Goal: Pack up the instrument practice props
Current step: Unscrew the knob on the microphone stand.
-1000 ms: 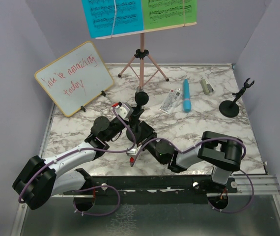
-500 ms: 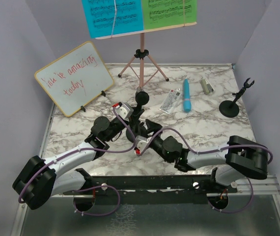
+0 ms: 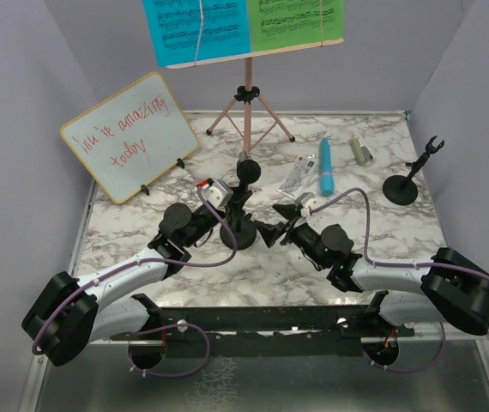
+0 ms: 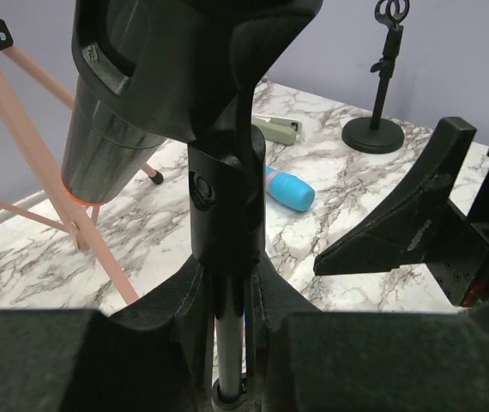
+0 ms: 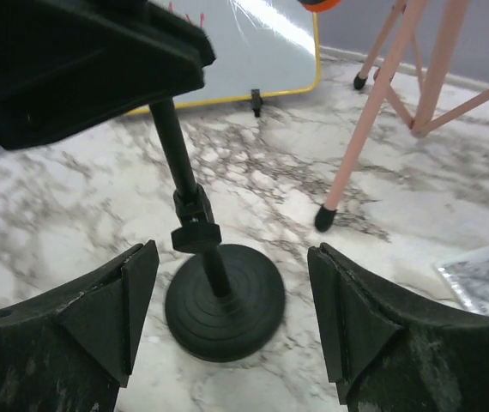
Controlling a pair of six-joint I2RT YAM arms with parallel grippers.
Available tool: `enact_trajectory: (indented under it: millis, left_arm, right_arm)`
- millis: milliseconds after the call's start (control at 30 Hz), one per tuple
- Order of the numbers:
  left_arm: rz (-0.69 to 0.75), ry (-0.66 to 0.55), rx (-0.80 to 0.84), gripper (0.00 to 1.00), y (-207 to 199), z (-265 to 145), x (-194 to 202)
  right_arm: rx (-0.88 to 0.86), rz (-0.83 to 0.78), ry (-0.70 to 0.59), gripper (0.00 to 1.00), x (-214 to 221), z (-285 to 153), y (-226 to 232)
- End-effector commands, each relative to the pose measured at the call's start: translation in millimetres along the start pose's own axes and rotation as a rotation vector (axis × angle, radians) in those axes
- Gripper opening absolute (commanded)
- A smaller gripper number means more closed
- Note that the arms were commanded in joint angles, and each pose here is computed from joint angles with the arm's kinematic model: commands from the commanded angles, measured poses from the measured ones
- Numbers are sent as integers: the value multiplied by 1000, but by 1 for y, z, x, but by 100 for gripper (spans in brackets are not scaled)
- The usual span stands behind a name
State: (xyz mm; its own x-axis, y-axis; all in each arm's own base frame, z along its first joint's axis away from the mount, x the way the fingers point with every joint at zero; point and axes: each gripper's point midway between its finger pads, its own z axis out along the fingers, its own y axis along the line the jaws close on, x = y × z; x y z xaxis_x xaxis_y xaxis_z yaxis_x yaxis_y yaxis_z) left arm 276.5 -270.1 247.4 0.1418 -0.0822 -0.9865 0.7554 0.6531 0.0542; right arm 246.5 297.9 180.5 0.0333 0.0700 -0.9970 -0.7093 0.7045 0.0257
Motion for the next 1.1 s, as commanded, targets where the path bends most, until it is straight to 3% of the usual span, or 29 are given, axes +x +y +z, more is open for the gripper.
enact_trajectory:
  millis: [0, 167, 500, 900, 1067]
  left_arm:
    - [-28, 28, 63, 0, -15, -3, 8]
    - [-28, 25, 65, 0, -15, -3, 7]
    - [-25, 23, 58, 0, -14, -4, 7]
    - [-19, 24, 55, 0, -13, -5, 7]
    - [-18, 23, 55, 0, -13, -5, 7]
  right_arm:
    - [-82, 430, -97, 77, -24, -2, 14]
    - [-79, 616, -96, 74, -21, 9, 8]
    - [-141, 795, -42, 65, 0, 23, 9]
    - [-297, 898, -3, 48, 12, 35, 22]
    - [-324, 907, 12, 33, 17, 38, 24]
